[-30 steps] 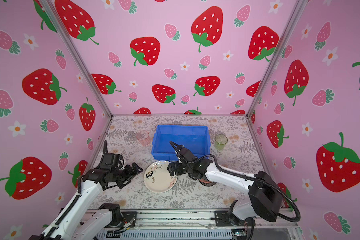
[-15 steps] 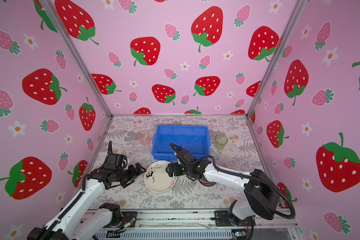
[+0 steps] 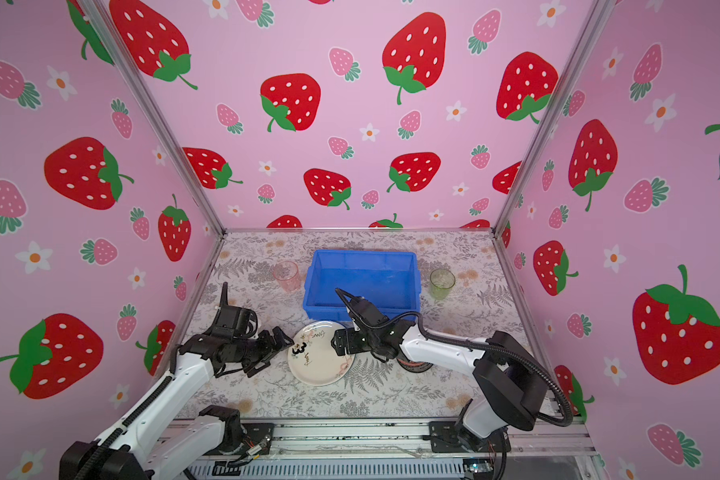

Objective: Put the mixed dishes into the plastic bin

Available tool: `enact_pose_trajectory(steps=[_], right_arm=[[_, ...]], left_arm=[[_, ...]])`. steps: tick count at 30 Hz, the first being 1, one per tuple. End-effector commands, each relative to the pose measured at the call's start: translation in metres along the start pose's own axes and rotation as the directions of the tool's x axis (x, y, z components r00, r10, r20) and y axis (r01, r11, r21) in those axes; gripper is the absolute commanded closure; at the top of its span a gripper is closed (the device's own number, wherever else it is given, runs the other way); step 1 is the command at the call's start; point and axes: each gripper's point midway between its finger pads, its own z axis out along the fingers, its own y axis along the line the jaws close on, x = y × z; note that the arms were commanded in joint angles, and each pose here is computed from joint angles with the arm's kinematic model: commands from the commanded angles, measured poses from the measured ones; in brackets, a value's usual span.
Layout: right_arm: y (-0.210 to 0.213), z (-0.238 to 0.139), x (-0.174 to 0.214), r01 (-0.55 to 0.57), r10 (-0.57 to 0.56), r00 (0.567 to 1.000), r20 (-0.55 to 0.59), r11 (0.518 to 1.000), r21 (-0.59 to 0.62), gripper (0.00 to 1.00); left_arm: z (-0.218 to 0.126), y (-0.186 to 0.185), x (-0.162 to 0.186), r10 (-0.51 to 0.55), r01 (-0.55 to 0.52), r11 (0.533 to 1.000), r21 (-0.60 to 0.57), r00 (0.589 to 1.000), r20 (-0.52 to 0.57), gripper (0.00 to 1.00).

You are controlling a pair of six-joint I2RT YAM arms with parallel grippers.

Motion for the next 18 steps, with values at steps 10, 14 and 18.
enact_pose_trajectory(steps=[10, 14, 18], right_arm=[[-0.006, 0.015, 0.013, -0.003, 0.004, 0.999, -0.052, 1.000, 0.015, 0.10], [-0.001, 0.018, 0.013, -0.002, 0.001, 0.998, -0.058, 1.000, -0.015, 0.12], [0.004, 0.021, 0.013, 0.003, -0.005, 0.998, -0.068, 0.999, -0.039, 0.14]], left_arm=[[-0.003, -0.014, -0.003, -0.006, 0.005, 0.999, 0.034, 1.000, 0.021, 0.00], [0.000, -0.017, -0.003, 0.007, -0.008, 0.999, 0.037, 1.000, 0.020, 0.00], [0.003, -0.020, -0.005, 0.007, -0.008, 0.999, 0.043, 1.000, 0.020, 0.00]])
